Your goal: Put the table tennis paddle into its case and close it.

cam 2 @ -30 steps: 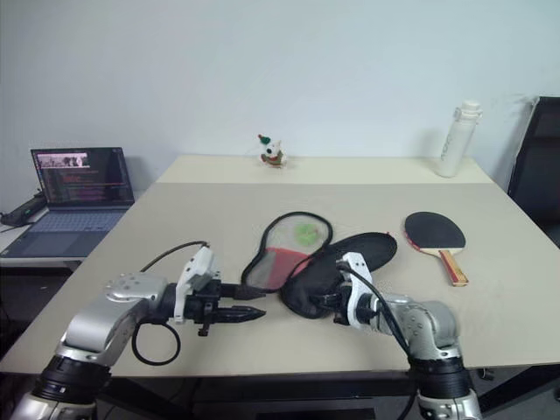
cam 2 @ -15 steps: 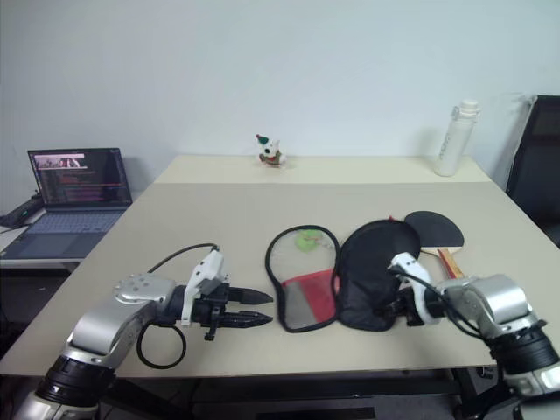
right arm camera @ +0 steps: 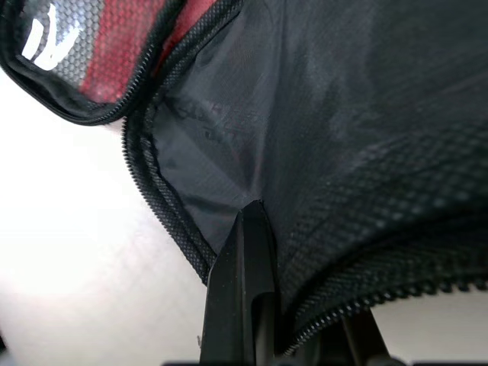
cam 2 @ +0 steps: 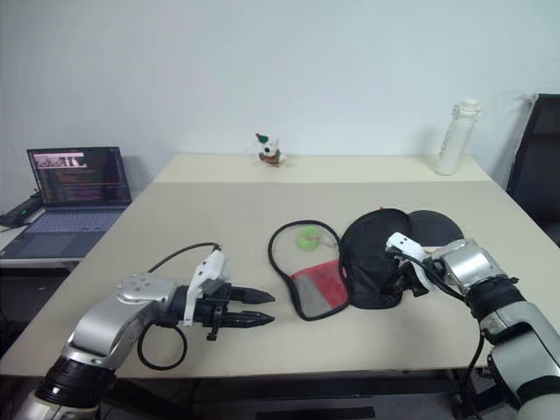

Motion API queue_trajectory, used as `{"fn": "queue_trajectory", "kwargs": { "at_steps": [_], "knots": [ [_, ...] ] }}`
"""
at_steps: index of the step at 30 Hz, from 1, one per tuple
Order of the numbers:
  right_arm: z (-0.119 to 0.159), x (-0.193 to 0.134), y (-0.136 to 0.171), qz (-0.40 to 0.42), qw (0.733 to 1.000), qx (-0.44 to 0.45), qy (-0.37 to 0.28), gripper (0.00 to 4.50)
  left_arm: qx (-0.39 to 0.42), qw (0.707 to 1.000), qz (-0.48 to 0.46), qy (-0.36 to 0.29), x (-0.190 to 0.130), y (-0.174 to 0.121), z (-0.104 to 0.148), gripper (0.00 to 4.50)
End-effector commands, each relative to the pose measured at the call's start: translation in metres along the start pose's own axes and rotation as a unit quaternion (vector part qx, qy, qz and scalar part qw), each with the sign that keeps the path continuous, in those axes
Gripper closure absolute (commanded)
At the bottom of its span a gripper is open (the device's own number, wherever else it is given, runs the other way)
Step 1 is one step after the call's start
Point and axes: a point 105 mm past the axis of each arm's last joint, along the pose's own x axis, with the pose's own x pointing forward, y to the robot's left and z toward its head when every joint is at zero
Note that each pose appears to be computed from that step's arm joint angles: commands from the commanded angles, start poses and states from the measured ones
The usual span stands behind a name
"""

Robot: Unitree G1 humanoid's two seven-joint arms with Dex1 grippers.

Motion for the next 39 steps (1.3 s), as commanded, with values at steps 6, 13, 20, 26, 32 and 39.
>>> {"fn": "queue_trajectory", "kwargs": {
  "at_steps": [6, 13, 20, 26, 32, 39],
  "knots": [
    [0.025, -0.016, -0.022, -0.043, 0.999, -0.006, -0.017, 4.48, 0.024, 1.0, 0.001, -0.007, 0.001, -0.004, 0.009, 2.42],
    [0.021, -0.031, -0.034, -0.072, 0.997, -0.002, -0.019, 2.03, 0.029, 1.0, -0.004, -0.006, 0.003, -0.003, 0.009, 2.42],
    [0.017, -0.06, -0.056, -0.146, 0.988, 0.014, -0.052, 0.03, 0.034, 0.999, -0.01, -0.007, 0.006, 0.0, 0.01, 2.42],
    [0.025, -0.087, -0.059, -0.185, 0.972, 0.04, -0.139, 0.03, 0.039, 0.999, -0.014, -0.02, 0.008, 0.0, 0.016, 2.42],
    [-0.003, -0.098, -0.077, -0.299, 0.93, 0.116, -0.18, 0.03, 0.061, 0.997, 0.0, -0.04, 0.007, 0.01, 0.035, 2.42],
    [-0.02, -0.092, -0.097, -0.375, 0.883, 0.192, -0.206, 0.03, 0.078, 0.994, 0.042, -0.058, 0.019, 0.037, 0.055, 2.42]
  ]
}}
